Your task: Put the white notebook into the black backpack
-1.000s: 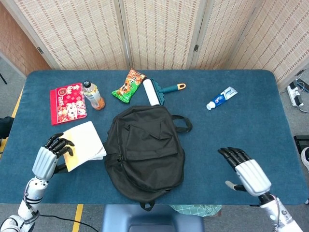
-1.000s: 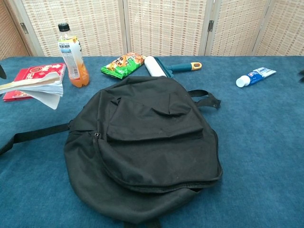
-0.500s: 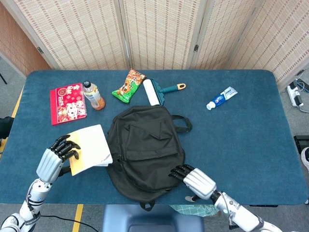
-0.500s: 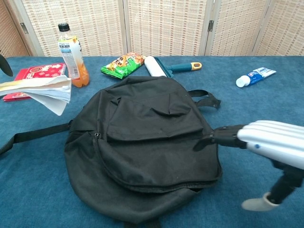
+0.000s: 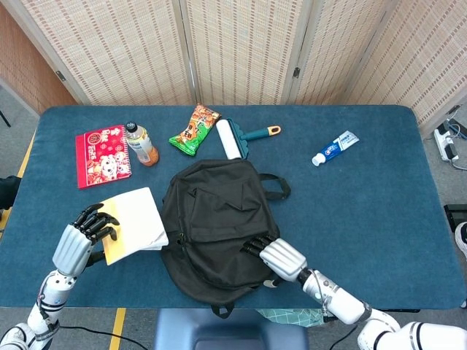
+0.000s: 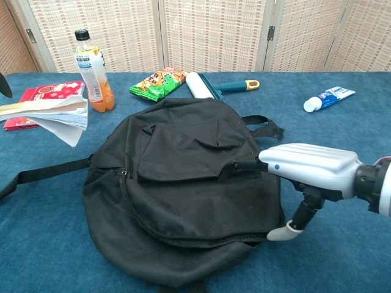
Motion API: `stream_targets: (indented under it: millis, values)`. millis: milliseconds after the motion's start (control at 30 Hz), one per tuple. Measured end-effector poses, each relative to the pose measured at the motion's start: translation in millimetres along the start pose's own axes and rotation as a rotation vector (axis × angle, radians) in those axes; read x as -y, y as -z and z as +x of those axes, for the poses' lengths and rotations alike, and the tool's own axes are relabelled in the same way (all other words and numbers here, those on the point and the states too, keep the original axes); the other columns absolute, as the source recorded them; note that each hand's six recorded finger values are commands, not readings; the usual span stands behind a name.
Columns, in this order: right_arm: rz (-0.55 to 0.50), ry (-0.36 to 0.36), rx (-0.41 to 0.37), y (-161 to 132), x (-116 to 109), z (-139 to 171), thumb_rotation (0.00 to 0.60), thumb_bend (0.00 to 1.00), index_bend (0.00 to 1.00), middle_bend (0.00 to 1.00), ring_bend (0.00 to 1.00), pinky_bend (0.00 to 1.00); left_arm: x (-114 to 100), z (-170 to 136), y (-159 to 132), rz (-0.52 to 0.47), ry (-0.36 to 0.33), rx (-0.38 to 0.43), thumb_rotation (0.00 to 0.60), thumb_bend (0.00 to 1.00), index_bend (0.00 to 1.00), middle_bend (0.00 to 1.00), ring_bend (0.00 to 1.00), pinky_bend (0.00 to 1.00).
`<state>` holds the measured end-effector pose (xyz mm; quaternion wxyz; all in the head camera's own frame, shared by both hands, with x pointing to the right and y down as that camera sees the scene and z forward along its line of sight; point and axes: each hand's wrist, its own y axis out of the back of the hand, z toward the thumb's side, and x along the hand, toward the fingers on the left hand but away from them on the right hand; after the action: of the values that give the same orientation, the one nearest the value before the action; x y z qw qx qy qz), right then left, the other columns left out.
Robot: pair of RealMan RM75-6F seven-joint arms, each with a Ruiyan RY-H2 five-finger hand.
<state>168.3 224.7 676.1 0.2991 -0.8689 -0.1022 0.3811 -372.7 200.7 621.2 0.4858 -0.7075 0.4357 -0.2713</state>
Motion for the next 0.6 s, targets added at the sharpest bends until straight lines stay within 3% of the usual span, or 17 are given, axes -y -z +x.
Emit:
stream_targets:
  millis: [133,267,400,600]
  values:
    - [0.011,-0.021,-0.010,-4,5,-10,0.600,0.22,0.21,0.20,0.14,0.18,1,-1,1,0.002,0.004,-0.007,0.600,0.54,0.70,0.50,0.41,0.27]
    - [0.027,-0.034,-0.018,-9,7,-18,0.600,0.32,0.22,0.20,0.15,0.18,0,-2,0,0.002,0.002,-0.009,0.600,0.54,0.70,0.50,0.41,0.27]
    - [0.061,-0.041,-0.025,-13,8,-28,0.600,0.46,0.30,0.22,0.17,0.20,0,-3,0,0.003,-0.001,-0.008,0.600,0.54,0.70,0.50,0.41,0.27]
    - [0.103,-0.048,-0.027,-21,13,-43,0.600,0.54,0.46,0.28,0.22,0.24,-1,-4,-1,0.002,-0.001,-0.009,0.600,0.54,0.70,0.50,0.41,0.27]
